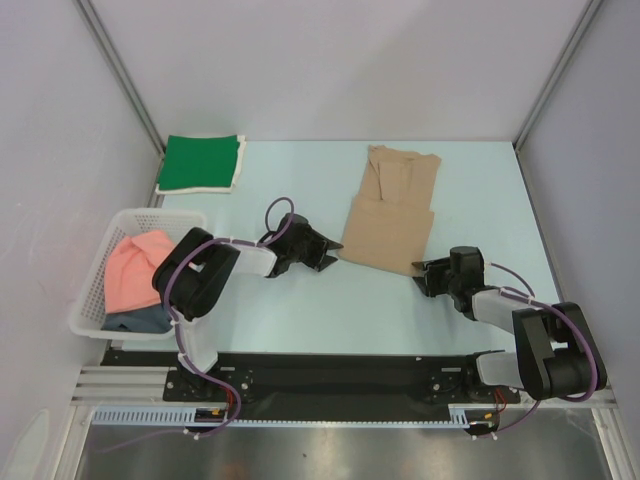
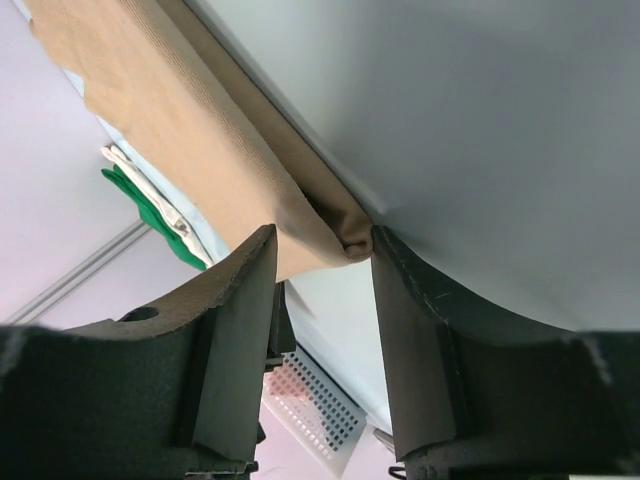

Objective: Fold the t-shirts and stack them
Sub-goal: Fold the tshirt

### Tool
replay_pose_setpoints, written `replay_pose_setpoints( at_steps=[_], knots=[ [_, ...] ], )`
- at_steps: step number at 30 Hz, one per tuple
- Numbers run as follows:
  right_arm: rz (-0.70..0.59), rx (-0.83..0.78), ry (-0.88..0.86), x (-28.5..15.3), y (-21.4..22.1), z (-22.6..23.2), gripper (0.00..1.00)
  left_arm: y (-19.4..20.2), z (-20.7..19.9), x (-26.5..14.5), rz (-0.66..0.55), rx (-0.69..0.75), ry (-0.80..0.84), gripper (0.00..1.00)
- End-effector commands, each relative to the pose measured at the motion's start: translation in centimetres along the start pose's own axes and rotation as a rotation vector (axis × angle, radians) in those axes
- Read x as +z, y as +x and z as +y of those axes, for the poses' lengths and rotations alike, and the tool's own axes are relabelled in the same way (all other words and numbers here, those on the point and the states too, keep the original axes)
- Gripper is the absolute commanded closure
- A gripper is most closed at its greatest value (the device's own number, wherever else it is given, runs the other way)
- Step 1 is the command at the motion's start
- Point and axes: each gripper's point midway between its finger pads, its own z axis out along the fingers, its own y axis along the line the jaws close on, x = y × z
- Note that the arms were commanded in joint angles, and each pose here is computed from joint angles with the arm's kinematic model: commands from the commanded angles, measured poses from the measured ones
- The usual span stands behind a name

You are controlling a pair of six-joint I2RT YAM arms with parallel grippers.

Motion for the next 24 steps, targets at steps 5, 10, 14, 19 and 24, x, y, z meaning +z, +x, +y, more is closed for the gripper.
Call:
replay_pose_setpoints(
  at_steps=[5,10,14,19,24],
  knots=[
    [-0.065,-0.005,0.095,0.3,-1.0,-2.4,0.52,0.0,0.7,0.5,-0.015,-0.014,-0.057,0.51],
    [-0.072,-0.003,0.103,0.2,-1.1,-2.7,0.52,0.1,1.1,0.7,-0.008,-0.021,-0.074,0.5],
    [-0.077,0.0,0.107,0.3,-1.2,-2.8,0.53,0.3,0.8,1.3,0.009,-0.016,-0.062,0.51],
    [-0.086,0.001,0.115,0.5,-1.4,-3.0,0.58,0.6,0.6,1.8,0.03,-0.016,-0.03,0.77],
    [-0.075,-0.033,0.118,0.5,-1.3,-3.0,0.98,0.6,0.8,1.6,0.039,0.025,-0.037,1.0]
  ],
)
